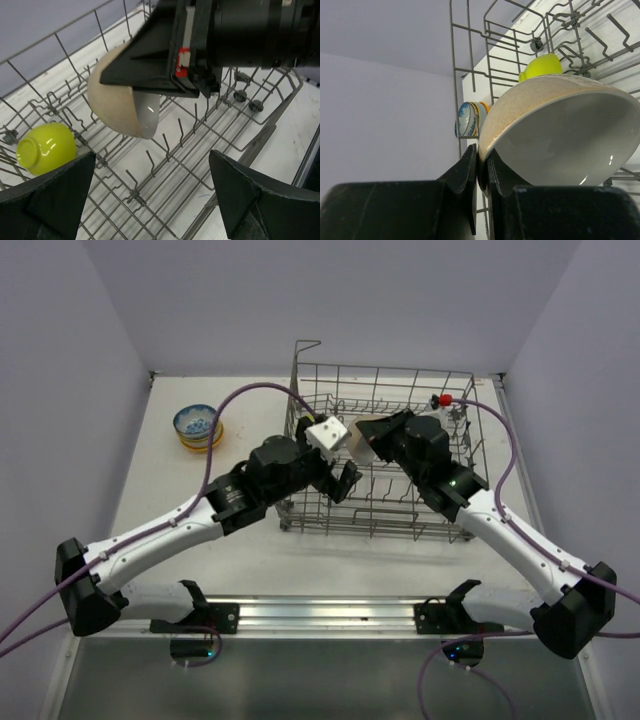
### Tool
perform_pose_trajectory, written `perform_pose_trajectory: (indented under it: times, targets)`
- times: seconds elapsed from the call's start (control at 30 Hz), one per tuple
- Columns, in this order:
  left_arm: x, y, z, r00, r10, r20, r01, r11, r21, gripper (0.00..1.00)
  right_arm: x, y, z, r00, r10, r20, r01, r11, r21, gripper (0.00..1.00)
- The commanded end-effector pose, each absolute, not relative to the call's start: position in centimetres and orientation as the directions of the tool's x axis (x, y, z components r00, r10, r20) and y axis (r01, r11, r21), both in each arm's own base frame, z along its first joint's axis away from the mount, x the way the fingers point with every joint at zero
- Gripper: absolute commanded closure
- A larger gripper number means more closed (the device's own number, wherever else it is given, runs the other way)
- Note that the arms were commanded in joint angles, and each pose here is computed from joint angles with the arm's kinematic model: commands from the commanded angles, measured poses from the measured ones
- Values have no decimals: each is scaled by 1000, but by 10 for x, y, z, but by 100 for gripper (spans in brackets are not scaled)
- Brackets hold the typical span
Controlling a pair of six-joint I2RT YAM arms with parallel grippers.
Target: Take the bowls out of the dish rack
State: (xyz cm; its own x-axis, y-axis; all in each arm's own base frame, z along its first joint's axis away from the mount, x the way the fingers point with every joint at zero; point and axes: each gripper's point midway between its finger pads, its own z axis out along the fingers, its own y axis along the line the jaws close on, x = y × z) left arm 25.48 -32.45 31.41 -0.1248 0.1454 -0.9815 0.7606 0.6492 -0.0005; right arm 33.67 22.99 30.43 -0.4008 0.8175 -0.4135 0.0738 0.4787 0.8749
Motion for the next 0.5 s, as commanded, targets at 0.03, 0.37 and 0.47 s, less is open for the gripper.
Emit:
perform_pose_trajectory:
  times: [0.03, 0.37, 0.47]
  targets:
    - [267, -331, 308, -117, 164, -979, 670, 741, 44, 0, 330, 218, 390, -302, 904, -303, -61, 298, 952, 100]
    - [292, -341, 305, -141, 36, -989, 546, 837, -47, 0, 306, 220, 383, -375, 910, -175, -58, 165, 985, 100]
    - [294, -350, 308, -139, -11, -990, 552, 829, -87, 0, 302, 221, 379, -391, 908, -153, -52, 144, 988, 100]
